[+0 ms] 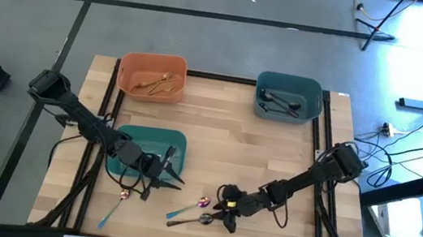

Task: Sort silverware by color (type)
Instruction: Put the black spoon into the top blue bin

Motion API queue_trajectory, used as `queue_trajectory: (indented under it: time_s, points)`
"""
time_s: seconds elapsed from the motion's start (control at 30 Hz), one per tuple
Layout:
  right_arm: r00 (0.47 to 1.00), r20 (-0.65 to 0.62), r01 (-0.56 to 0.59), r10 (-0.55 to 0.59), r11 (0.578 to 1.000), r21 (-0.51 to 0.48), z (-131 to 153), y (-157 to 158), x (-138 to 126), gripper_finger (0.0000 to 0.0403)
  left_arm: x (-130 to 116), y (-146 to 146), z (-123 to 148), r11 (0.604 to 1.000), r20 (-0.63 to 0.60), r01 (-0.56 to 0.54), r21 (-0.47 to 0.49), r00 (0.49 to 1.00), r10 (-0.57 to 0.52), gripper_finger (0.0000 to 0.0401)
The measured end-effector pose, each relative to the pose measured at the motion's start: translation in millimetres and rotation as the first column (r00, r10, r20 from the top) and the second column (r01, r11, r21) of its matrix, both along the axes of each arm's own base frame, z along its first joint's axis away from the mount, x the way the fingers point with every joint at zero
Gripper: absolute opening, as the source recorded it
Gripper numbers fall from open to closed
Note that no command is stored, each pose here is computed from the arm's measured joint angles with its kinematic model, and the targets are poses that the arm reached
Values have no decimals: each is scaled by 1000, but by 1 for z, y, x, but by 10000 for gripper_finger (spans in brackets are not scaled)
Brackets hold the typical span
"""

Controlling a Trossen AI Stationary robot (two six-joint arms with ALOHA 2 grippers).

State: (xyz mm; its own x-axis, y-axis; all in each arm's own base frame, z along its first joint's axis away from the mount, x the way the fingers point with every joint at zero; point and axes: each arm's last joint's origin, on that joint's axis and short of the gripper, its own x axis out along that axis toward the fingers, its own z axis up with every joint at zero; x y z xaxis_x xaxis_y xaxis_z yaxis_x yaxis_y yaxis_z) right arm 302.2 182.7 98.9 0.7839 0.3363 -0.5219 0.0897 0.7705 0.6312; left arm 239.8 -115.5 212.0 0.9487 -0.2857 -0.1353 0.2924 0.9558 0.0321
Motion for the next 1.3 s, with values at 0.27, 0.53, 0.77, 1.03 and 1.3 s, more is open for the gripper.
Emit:
queue_trajectory:
  time_s: [0.27,0.53,0.77,1.03,1.3]
  points:
    - [998,-20,-60,60,998,-27,-3,17,17,174,0,0,0,1000,0,-5,1,1000,5,85]
    - [997,-51,-62,60,997,-39,-6,15,16,174,0,0,0,1000,-1,-5,0,1000,5,85]
    - [993,-101,-64,65,998,8,-8,15,15,174,0,0,0,1000,-2,0,-1,1000,0,85]
    - [987,-153,-52,54,998,21,-10,14,12,174,0,0,0,1000,-1,0,-1,1000,0,85]
    - [972,-195,-108,128,988,109,-9,17,10,174,0,0,0,1000,0,0,-1,1000,0,85]
